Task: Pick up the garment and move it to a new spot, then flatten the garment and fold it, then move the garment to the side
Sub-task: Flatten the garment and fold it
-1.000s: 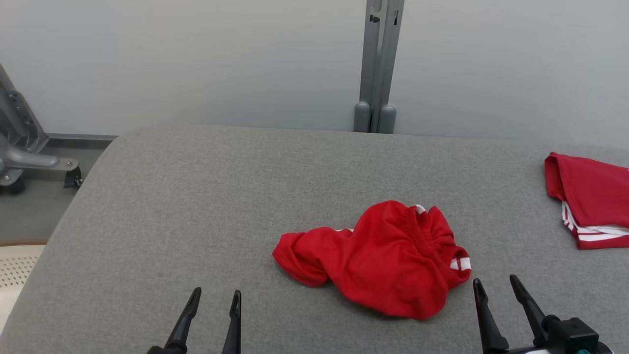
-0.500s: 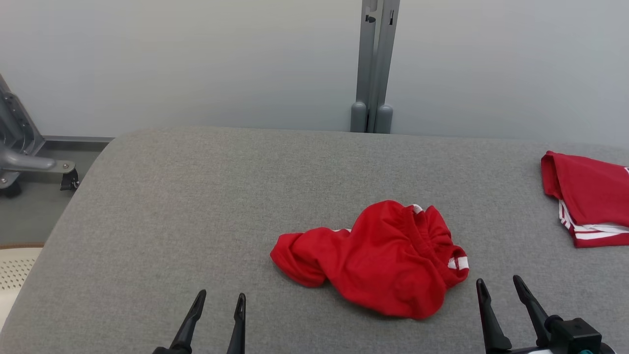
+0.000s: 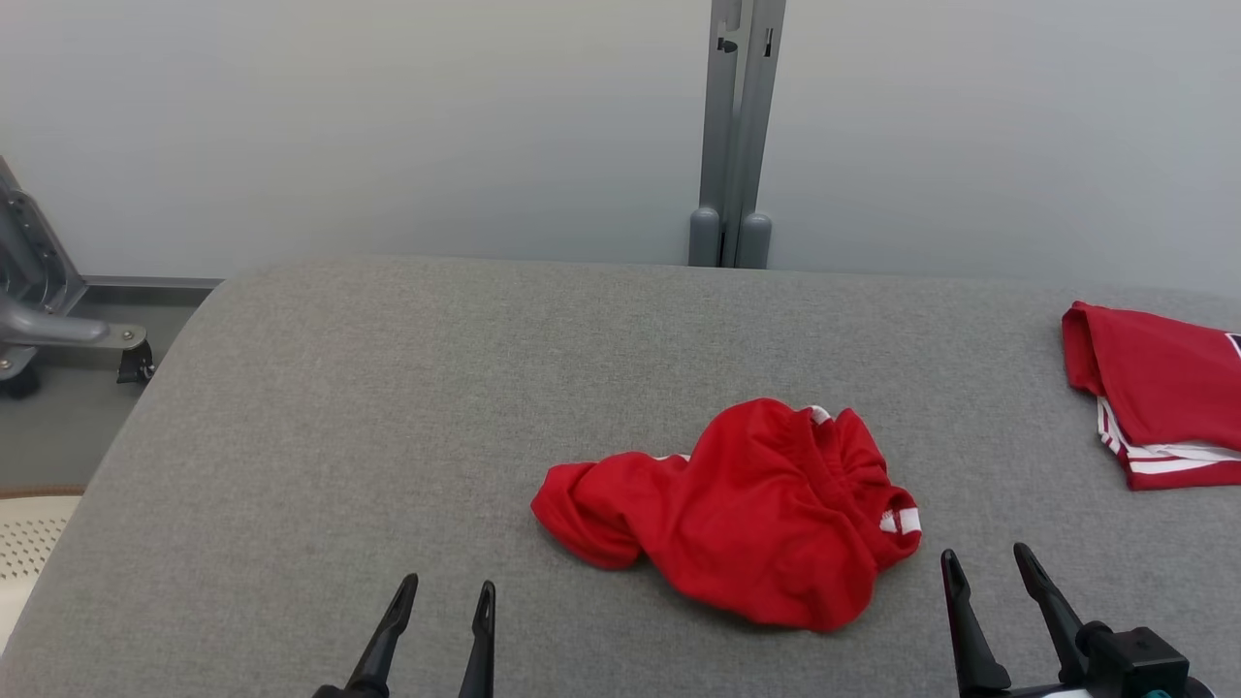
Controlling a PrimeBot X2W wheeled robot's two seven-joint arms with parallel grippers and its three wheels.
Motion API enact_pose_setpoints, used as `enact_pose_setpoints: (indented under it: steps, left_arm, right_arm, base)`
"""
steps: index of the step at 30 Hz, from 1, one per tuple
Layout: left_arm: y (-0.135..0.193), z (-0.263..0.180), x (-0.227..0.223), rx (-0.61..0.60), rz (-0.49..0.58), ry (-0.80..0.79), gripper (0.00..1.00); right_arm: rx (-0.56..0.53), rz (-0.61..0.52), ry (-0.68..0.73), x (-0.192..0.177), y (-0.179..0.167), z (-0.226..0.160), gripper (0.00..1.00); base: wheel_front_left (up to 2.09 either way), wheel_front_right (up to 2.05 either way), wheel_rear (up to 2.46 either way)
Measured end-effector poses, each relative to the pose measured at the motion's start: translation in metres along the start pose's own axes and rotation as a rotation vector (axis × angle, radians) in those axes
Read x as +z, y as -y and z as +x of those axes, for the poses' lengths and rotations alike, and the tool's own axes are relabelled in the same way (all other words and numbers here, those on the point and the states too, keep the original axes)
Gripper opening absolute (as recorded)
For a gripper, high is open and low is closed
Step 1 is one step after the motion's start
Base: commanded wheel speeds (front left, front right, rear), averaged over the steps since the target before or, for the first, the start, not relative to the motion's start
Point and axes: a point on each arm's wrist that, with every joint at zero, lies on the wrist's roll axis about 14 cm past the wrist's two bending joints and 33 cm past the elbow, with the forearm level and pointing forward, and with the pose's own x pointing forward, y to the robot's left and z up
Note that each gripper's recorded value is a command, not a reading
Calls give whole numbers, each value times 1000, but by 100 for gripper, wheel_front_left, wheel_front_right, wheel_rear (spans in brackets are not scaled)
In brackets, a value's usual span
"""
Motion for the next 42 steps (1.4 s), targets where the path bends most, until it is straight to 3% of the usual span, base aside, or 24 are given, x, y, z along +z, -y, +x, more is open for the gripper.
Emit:
enact_pose_setpoints:
  steps: [10,16,27,35,42]
  left_arm:
    - [12,4,-6,-42,-7,-21,100]
    - [38,18,-8,-145,2,-30,100]
    - [137,63,-16,-530,64,-39,100]
    - [229,81,-47,-929,153,-85,100]
    - [260,82,-93,-1122,227,-229,100]
  right_arm:
    - [-20,2,-1,0,6,-2,100]
    - [-66,-7,1,0,20,-4,100]
    - [-184,-35,12,6,58,-2,100]
    - [-247,-37,-19,-5,82,12,100]
    - [-289,-37,-81,-24,96,14,100]
  base:
    - [0,0,0]
    - [0,0,0]
    - [0,0,0]
    - [0,0,0]
    - [0,0,0]
